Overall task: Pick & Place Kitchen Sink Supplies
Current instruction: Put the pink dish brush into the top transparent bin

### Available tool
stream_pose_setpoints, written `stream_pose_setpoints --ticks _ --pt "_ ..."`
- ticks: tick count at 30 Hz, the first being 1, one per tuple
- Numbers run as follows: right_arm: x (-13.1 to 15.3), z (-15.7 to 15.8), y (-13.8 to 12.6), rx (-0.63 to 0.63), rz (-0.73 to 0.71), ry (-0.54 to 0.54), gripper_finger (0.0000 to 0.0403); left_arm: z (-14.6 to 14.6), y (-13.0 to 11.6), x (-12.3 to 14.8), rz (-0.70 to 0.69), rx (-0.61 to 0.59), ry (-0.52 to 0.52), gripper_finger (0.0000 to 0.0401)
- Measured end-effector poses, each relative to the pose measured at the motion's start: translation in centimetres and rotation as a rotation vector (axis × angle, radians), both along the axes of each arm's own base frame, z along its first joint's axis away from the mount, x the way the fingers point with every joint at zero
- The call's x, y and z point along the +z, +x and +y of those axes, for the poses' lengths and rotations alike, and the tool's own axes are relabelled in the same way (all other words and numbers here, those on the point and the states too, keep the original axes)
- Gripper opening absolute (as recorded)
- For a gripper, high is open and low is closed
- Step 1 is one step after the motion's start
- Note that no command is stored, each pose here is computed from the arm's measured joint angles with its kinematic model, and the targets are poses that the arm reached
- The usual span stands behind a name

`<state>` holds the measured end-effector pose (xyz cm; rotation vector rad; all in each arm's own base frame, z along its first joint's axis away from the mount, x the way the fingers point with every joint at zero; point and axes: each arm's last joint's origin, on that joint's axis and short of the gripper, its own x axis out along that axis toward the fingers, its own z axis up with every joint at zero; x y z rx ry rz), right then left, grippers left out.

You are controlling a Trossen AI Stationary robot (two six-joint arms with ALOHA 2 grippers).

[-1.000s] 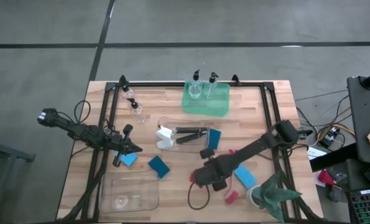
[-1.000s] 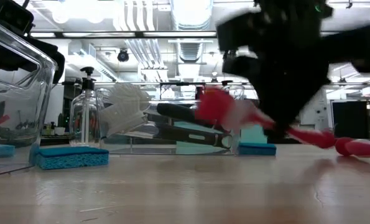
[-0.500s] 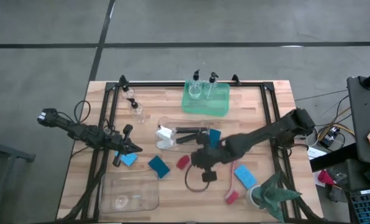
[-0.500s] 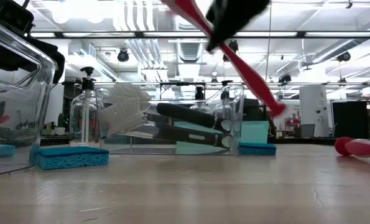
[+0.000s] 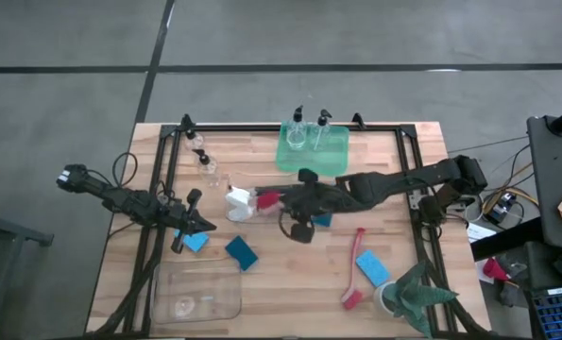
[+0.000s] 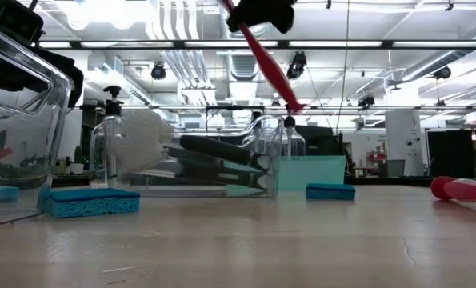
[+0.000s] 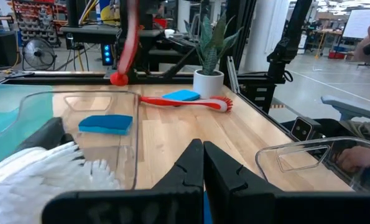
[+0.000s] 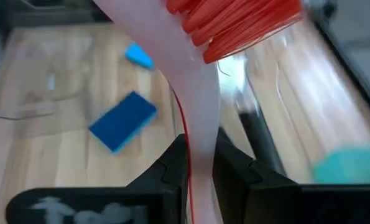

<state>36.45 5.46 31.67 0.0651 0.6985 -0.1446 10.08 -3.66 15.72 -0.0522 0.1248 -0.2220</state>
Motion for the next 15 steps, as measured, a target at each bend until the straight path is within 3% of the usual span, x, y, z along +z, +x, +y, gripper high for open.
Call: stream_pose_setpoints --ticks 5,15 --pt "-0.6 -0.8 -0.4 -0.044 0.085 0.047 0.0045 0.0 0.0 0.0 0.000 0.000 0.000 0.0003" --pt "2.6 -1.2 0.8 -0.069 -0.148 -0.085 0.0045 0.0 0.0 0.0 0.000 0.000 0.000 0.0003"
